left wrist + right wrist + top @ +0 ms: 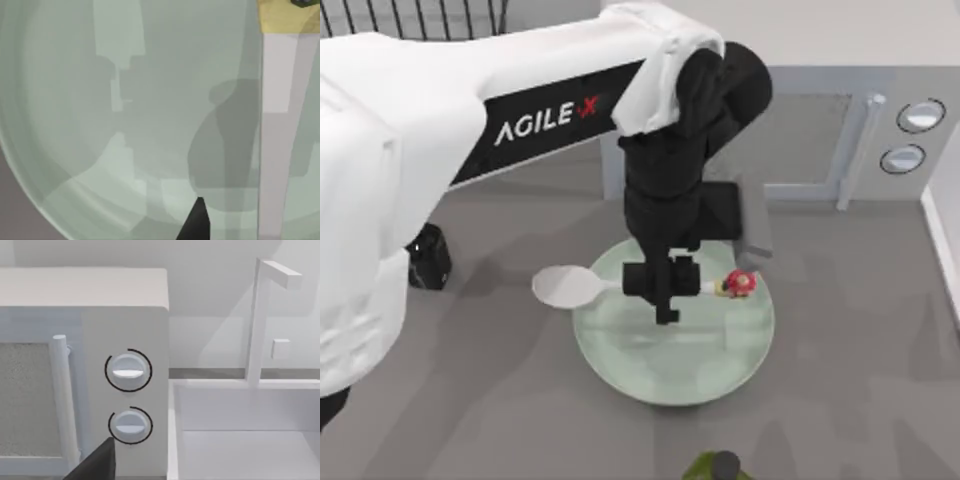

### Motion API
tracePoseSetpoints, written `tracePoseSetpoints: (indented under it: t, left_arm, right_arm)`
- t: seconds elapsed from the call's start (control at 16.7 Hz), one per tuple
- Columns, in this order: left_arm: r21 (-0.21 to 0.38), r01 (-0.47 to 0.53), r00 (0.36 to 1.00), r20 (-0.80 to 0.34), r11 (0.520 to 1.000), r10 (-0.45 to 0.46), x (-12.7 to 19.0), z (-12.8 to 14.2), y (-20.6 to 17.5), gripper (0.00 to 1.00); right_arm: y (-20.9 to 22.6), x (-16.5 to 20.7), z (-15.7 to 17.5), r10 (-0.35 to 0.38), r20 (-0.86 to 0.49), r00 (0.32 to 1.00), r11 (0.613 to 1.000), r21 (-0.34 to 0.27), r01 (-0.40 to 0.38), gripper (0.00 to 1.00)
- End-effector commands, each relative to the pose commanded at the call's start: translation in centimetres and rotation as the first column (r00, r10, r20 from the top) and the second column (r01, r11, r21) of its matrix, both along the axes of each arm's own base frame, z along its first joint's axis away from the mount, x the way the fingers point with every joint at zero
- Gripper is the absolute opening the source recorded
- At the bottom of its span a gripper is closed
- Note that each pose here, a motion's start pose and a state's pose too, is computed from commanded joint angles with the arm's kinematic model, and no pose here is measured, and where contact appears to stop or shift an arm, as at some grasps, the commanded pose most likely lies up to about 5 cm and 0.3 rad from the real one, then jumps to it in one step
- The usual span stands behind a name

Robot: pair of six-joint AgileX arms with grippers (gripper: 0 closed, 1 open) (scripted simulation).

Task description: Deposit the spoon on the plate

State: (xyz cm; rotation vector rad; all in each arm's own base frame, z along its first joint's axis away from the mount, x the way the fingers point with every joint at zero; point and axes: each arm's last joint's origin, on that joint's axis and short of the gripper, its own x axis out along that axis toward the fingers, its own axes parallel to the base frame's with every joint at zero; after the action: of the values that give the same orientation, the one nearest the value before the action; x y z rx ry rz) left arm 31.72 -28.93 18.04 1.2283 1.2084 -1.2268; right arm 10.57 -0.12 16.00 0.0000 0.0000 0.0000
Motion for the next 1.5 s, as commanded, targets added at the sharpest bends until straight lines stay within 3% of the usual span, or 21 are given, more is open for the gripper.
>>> tracePoseSetpoints:
  t: [0.36, 0.9, 1.2, 1.5]
  left_arm:
    - [-0.052, 0.043, 0.999, 0.003, 0.998, -0.043, -0.7, 0.4, -1.0, 0.00]
    - [-0.143, 0.131, 0.987, 0.109, 0.981, -0.116, -1.6, 2.4, -2.9, 0.00]
    - [-0.119, 0.099, 0.990, 0.115, 0.988, -0.086, -1.1, 1.2, -2.4, 0.00]
    - [-0.032, 0.023, 0.999, 0.048, 0.999, -0.021, -0.1, -2.5, -1.0, 0.00]
  right_arm:
    - [0.0, 0.0, 0.0, 0.000, 0.000, 1.000, 1.000, 0.000, 0.000, 1.00]
    - [0.0, 0.0, 0.0, 0.000, 0.000, 1.000, 1.000, 0.000, 0.000, 1.00]
    - [0.0, 0.0, 0.0, 0.000, 0.000, 1.000, 1.000, 0.000, 0.000, 1.00]
    - [0.0, 0.0, 0.0, 0.000, 0.000, 1.000, 1.000, 0.000, 0.000, 1.00]
